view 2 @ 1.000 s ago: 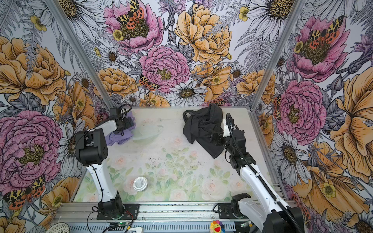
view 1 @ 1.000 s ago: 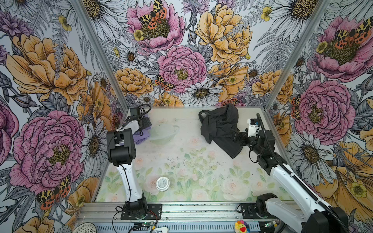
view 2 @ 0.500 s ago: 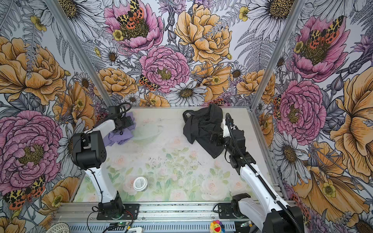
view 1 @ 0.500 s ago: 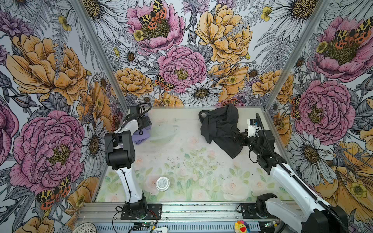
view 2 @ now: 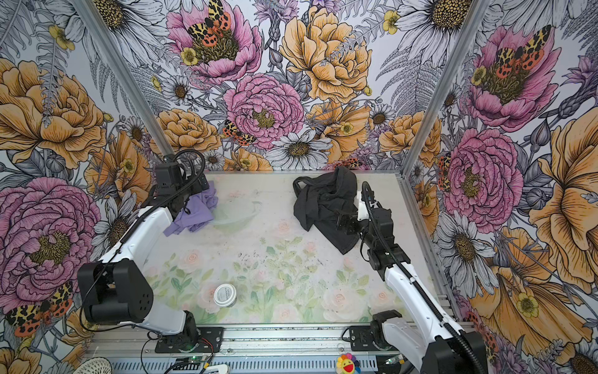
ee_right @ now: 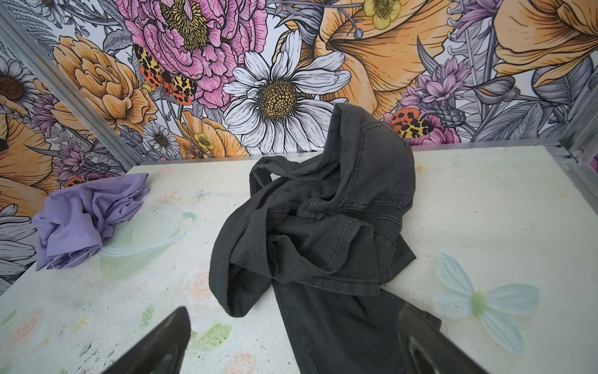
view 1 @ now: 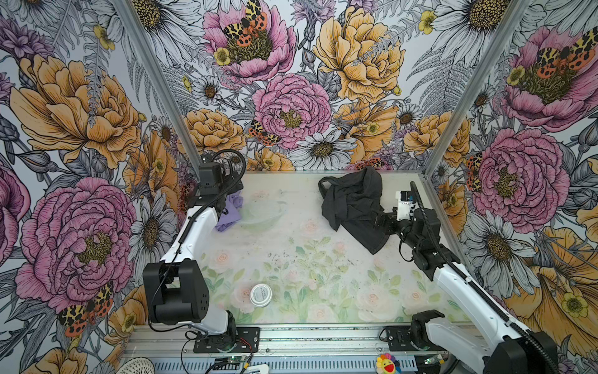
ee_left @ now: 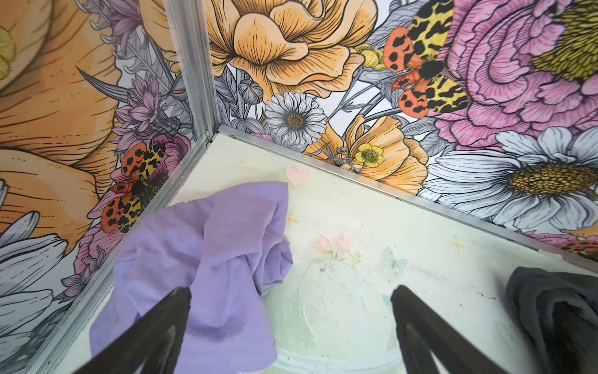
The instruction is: Pick out a specific cloth from the pile
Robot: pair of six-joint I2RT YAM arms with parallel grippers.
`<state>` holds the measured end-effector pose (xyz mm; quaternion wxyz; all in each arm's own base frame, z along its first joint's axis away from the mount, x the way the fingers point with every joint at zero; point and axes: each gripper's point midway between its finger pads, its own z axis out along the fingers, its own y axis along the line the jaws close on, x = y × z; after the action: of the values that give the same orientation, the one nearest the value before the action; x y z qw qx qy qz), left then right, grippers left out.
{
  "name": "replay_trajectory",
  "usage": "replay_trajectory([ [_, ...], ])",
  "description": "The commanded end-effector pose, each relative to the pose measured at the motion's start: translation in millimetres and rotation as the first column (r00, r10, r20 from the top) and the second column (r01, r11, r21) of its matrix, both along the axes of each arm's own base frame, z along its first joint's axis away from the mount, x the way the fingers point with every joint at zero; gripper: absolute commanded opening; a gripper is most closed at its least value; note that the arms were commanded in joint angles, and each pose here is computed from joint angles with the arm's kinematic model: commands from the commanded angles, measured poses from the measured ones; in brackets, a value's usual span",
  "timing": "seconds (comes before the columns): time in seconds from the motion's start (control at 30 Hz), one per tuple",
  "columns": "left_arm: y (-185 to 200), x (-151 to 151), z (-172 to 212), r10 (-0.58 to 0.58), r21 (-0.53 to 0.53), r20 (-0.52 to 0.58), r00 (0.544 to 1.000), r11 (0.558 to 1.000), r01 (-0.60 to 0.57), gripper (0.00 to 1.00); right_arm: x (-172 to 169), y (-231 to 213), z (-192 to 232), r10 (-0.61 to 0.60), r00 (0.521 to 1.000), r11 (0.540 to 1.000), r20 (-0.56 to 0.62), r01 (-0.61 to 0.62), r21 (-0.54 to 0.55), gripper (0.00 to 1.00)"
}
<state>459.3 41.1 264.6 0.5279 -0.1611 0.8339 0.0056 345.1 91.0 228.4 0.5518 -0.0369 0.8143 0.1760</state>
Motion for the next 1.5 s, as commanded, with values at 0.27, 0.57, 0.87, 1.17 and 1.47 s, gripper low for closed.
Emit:
replay_trajectory([
  [0.27,-22,-76,54,0.043,0.096,0.276,0.960,0.993,-0.072,0.99,5,-5,10,-0.044,0.995,0.999,0.087,0.043,0.011,1.00],
  [0.57,-22,-118,12,0.093,0.150,0.380,0.920,0.976,-0.160,0.99,14,-24,-12,-0.139,0.983,0.988,0.118,0.146,-0.046,1.00],
  [0.87,-16,-116,-34,0.102,0.213,0.383,0.918,0.957,-0.196,0.99,17,-46,-46,-0.210,0.965,0.953,0.154,0.237,-0.189,0.99],
  [1.17,0,-99,-69,0.093,0.238,0.395,0.914,0.951,-0.199,0.99,22,-69,-73,-0.257,0.951,0.918,0.174,0.297,-0.263,0.99],
  [1.47,8,-92,-78,0.050,0.185,0.348,0.936,0.975,-0.121,0.99,35,-96,-87,-0.315,0.925,0.889,0.213,0.366,-0.274,0.99],
])
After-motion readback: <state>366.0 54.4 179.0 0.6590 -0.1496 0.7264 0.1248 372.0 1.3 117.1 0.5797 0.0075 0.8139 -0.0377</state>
